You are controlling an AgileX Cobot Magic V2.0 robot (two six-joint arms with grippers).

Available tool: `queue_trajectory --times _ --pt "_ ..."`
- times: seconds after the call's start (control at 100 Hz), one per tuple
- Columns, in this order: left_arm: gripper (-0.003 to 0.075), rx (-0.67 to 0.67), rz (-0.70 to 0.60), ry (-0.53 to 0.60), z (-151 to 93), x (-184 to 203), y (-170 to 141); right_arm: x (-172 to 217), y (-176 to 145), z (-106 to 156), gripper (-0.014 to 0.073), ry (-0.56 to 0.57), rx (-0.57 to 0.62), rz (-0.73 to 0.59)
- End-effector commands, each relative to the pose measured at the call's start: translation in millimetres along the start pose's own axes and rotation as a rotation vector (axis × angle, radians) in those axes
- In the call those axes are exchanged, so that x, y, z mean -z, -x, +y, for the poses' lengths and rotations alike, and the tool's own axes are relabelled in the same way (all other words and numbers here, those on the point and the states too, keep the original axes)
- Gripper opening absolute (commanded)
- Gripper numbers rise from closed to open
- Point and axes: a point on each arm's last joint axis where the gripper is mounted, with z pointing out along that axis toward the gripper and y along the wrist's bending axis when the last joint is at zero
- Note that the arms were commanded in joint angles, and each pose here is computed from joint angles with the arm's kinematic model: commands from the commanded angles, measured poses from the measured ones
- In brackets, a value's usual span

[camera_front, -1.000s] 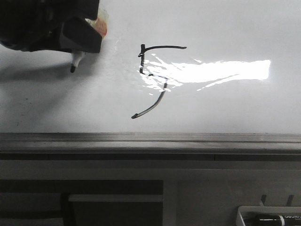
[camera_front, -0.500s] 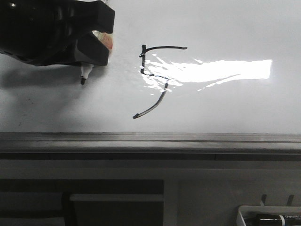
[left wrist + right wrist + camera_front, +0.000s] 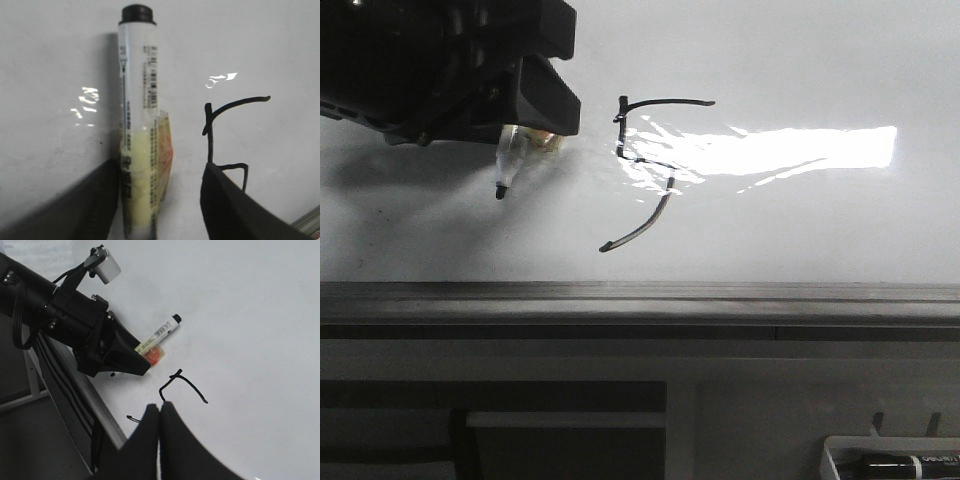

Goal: Write number 5 on whiteboard

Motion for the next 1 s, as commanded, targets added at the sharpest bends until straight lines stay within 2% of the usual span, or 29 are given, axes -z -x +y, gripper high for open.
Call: queue_trajectory --times 0.0,0.05,0.17,0.22,0.35,0.44,0.54,0.61,0.78,0.99 --pt "0.0394 0.036 -0.077 0.069 8 -3 9 5 14 -4 -0.0061 -0.032 -0.009 -0.097" --pt "0.042 0.036 -0.08 0.069 8 -3 10 5 14 -4 -0.0061 -0.032 -0.009 -0.097" --pt "0.0569 0.043 -0.124 0.05 5 7 20 5 14 -4 -0.0061 -0.032 -0.009 -0.097" --pt "0.0606 0.044 -0.154 0.024 1 16 28 6 14 -5 -0.0061 -0.033 -0.009 -0.1" --pt "0.0606 0.051 -0.282 -0.047 -4 59 49 15 15 -5 -0.0061 -0.043 -0.007 -0.131" --pt "0.0594 -0.025 -0.378 -0.119 -9 99 60 27 11 -4 -0.0061 -0.064 0.014 -0.169" --pt "0.0507 -0.149 -0.47 -0.178 -11 143 60 40 -7 0 -0.0061 -0.083 0.034 -0.189" --pt "0.0388 -0.201 -0.526 -0.199 -6 168 51 45 -26 4 -0.0061 -0.1 0.035 -0.191" --pt "-0.0023 -0.237 -0.567 -0.238 11 199 7 59 -71 14 -0.0061 -0.17 -0.011 -0.268" --pt "-0.002 -0.226 -0.6 -0.261 28 209 -35 71 -100 24 -0.0061 -0.196 -0.01 -0.312"
